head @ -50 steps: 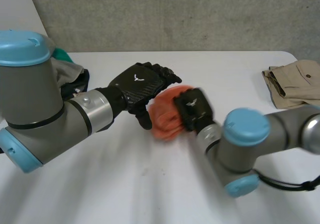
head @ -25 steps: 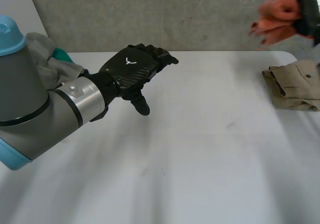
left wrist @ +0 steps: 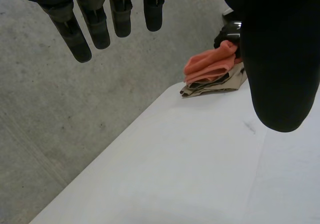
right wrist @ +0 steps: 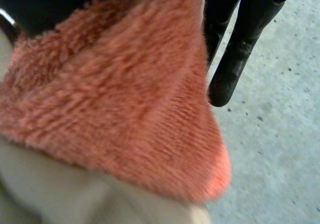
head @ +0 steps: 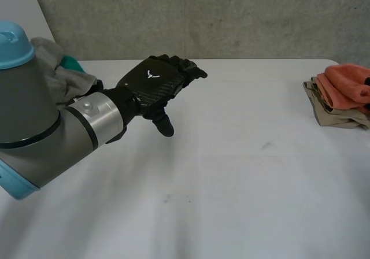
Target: Fold the laundry.
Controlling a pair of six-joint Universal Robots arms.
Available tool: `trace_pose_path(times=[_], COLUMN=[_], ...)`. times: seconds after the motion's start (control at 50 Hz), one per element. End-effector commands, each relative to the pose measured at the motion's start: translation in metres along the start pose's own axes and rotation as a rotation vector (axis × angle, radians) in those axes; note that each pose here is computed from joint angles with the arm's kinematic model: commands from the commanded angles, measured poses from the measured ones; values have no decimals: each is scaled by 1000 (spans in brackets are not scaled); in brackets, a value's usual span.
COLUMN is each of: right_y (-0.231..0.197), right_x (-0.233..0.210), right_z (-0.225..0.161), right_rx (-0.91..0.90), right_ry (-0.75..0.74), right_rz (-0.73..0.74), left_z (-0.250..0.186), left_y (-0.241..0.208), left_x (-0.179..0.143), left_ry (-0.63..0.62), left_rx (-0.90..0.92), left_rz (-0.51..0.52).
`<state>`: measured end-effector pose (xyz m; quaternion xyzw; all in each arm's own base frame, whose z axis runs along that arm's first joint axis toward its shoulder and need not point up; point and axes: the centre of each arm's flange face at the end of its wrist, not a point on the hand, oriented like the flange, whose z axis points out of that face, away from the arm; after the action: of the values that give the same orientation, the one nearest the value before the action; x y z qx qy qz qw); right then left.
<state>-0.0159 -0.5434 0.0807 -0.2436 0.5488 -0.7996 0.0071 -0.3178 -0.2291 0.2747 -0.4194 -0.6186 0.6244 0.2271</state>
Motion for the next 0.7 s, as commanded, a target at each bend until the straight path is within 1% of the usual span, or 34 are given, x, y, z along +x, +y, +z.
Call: trace_pose_path(times=[0.02, 0.1, 0.18, 0.24, 0.26, 0.28, 0.32, 0.34, 0.4, 0.42, 0.48, 0.5, 0.56, 0.58, 0.62, 0.64, 0.7], right_y=[-32, -53, -75, -86, -89, -95, -105, -119, -133, -141, -162, -188, -233, -257, -275, -293, -308], right_x=[24, 43, 58, 73, 79, 91, 104, 113, 129, 135, 126, 113, 88, 68, 44, 12, -35], right_z=[-13, -27, -42, -59, -65, -74, -81, -85, -87, -82, -58, -40, -23, -16, -12, -11, -15], right_rx=[-22, -81, -187, -324, -382, -496, -599, -701, -788, -774, -637, -510, -311, -188, -76, 38, 149], right_ry=[21, 76, 116, 179, 219, 298, 372, 429, 522, 575, 606, 617, 621, 593, 536, 441, 295], right_rz=[-16, 8, 59, 50, 27, -34, -120, -222, -373, -430, -446, -427, -370, -316, -263, -217, -159], left_z=[-3, -4, -7, -11, -11, -12, -12, -13, -14, -15, -15, -14, -14, -15, -17, -19, -23], left_y=[-3, -6, -7, -10, -10, -10, -11, -11, -15, -20, -25, -27, -32, -35, -37, -36, -33], left_x=[11, 19, 21, 22, 22, 21, 22, 21, 19, 17, 12, 4, -14, -30, -50, -71, -105], left_ry=[24, 43, 44, 44, 44, 42, 42, 42, 33, 23, -2, -42, -151, -246, -366, -487, -662], left_rx=[6, 11, 12, 18, 18, 19, 20, 22, 34, 50, 72, 87, 114, 133, 147, 159, 173], left_rz=[4, 6, 7, 9, 8, 7, 7, 8, 12, 17, 26, 35, 53, 66, 74, 82, 95])
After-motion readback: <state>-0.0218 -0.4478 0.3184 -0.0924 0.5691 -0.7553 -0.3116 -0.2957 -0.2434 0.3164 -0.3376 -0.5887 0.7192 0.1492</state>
